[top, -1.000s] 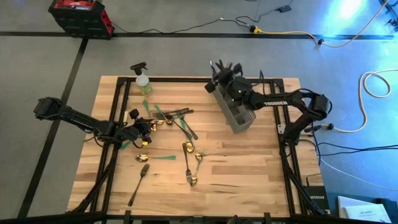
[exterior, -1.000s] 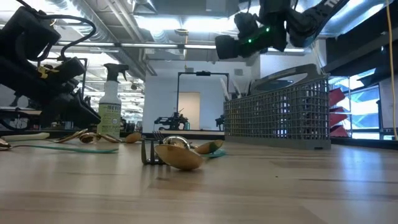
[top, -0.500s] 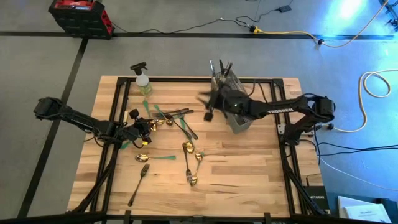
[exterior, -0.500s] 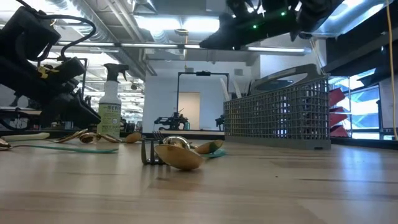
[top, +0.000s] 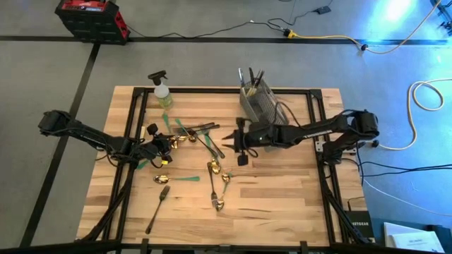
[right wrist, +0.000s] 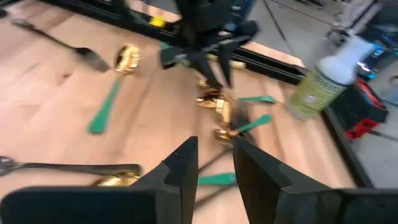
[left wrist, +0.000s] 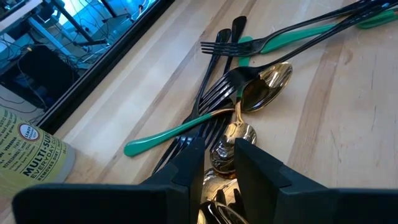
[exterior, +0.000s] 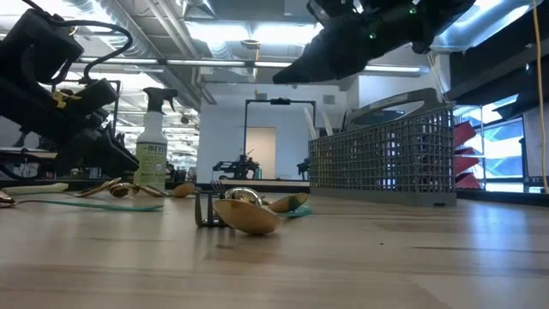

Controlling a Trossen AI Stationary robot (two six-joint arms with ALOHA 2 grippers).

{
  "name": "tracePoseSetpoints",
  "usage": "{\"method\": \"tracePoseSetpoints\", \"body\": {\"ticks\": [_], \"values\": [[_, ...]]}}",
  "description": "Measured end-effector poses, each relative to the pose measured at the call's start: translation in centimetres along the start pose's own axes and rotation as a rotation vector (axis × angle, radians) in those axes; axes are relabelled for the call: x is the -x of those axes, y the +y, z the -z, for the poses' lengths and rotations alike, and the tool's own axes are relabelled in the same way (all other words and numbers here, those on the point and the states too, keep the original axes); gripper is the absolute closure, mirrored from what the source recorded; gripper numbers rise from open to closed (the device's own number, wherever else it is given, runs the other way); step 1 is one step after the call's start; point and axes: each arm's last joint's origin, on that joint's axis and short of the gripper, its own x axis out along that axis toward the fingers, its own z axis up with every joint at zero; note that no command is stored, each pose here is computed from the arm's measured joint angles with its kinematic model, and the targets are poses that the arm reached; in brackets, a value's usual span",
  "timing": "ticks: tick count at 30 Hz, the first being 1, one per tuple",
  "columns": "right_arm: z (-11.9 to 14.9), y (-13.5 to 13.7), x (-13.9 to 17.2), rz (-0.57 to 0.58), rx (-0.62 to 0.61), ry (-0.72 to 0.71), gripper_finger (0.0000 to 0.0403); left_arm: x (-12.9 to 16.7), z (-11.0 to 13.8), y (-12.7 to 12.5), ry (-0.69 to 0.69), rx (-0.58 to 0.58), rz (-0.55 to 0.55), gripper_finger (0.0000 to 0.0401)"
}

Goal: Sort silverware
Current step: Put the yellow table knife into the silverware basket

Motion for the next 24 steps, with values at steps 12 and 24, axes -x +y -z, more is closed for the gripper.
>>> {"method": "tracePoseSetpoints", "body": {"ticks": [12, 24], "values": [[1.2, 0.7, -1.1, -0.025, -0.016, 0.059, 0.0317, 0.0, 0.0, 0.0, 0.002, -0.003, 0.000, 0.0329], [0.4, 0.5, -1.4, -0.005, 0.003, -0.046, 0.0317, 0.0, 0.0, 0.0, 0.002, -0.002, 0.003, 0.0329]]}}
